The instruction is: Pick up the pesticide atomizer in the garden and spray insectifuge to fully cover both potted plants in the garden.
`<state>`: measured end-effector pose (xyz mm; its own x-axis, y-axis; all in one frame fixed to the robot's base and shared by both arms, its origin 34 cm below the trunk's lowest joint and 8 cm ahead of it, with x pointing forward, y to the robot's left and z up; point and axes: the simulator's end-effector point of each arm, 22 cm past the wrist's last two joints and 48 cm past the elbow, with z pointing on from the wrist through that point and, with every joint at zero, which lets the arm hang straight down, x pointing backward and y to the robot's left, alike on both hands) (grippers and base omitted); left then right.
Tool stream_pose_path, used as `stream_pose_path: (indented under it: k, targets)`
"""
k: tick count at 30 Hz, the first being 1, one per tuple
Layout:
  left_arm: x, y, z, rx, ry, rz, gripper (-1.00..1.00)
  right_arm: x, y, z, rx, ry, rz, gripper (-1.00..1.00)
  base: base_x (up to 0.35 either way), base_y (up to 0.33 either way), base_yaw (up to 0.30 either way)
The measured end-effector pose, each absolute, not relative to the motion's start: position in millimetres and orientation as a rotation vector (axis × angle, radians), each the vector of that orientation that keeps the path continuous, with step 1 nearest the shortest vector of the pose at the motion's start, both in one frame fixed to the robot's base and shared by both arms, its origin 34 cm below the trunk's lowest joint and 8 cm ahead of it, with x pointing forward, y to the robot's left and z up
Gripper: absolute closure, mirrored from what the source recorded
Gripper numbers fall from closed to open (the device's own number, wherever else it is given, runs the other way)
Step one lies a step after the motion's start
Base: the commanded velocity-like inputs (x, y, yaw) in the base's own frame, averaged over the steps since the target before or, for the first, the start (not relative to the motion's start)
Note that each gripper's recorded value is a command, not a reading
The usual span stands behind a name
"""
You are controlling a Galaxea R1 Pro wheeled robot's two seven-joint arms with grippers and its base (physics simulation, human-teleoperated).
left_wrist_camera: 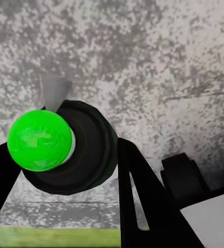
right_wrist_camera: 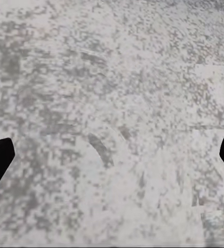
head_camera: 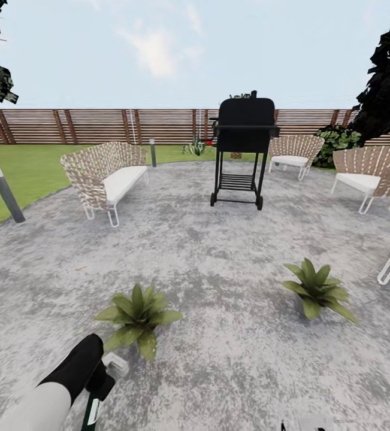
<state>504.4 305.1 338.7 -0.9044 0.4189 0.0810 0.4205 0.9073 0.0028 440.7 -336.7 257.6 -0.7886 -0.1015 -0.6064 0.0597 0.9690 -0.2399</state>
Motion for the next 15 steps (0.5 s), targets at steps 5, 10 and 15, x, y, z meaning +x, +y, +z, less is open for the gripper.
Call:
stream_pose_path:
  k: [5,10,15]
  targets:
    - [507,310,341,-0.654,-2.995,-0.033,1.00,441,-336,258,-0.029,2.458,-0.323,-1.00,-0.147,0.264,-0.267]
    - [513,311,345,-0.658,-3.002,-0.034,1.00,441,-336,258,-0.029,2.458,-0.323,-1.00,-0.012,0.307,-0.296]
    - [541,307,363,-0.674,-3.037,-0.017,1.00,441,-335,258,-0.030,2.458,-0.323,-1.00,0.064,0.332,-0.190]
